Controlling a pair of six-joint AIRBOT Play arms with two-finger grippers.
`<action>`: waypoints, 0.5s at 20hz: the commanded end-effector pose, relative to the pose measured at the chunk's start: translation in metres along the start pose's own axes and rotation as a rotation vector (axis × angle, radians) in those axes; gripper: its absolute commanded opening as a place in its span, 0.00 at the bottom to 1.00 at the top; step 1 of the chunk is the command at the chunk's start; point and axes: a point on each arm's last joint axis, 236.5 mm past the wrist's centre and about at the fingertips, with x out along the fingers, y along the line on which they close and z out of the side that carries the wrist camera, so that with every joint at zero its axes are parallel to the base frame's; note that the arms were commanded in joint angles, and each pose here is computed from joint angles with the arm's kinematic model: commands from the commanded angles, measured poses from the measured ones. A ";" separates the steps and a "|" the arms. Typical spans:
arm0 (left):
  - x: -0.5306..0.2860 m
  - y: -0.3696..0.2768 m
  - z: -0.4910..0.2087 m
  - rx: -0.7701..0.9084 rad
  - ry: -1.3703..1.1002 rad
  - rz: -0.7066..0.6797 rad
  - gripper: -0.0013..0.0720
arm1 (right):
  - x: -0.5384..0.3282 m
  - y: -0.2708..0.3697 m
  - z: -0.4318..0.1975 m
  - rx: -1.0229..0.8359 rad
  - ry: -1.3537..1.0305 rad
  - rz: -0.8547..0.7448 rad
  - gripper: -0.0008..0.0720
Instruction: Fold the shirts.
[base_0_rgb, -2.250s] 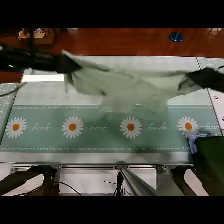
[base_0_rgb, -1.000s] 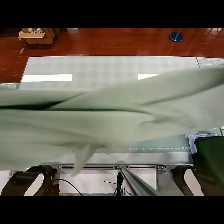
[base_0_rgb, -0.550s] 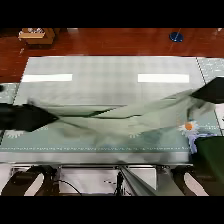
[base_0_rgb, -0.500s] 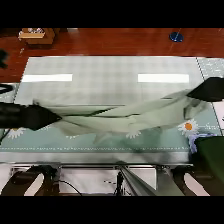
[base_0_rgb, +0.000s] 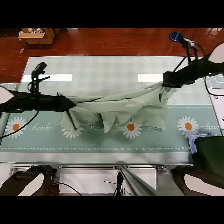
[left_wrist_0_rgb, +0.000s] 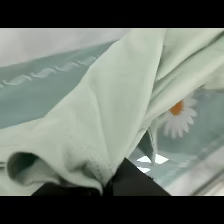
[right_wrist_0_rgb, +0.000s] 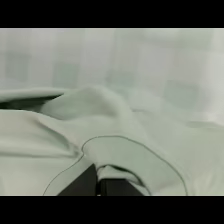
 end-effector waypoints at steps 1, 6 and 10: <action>0.038 0.040 0.006 -0.052 0.016 0.052 0.07 | 0.044 -0.010 0.017 0.039 -0.016 0.010 0.04; 0.067 0.068 0.004 -0.120 0.035 0.085 0.08 | 0.081 -0.008 0.023 0.107 -0.009 0.064 0.15; 0.069 0.076 0.006 -0.138 0.037 0.093 0.51 | 0.093 -0.008 0.021 0.121 0.009 0.081 0.23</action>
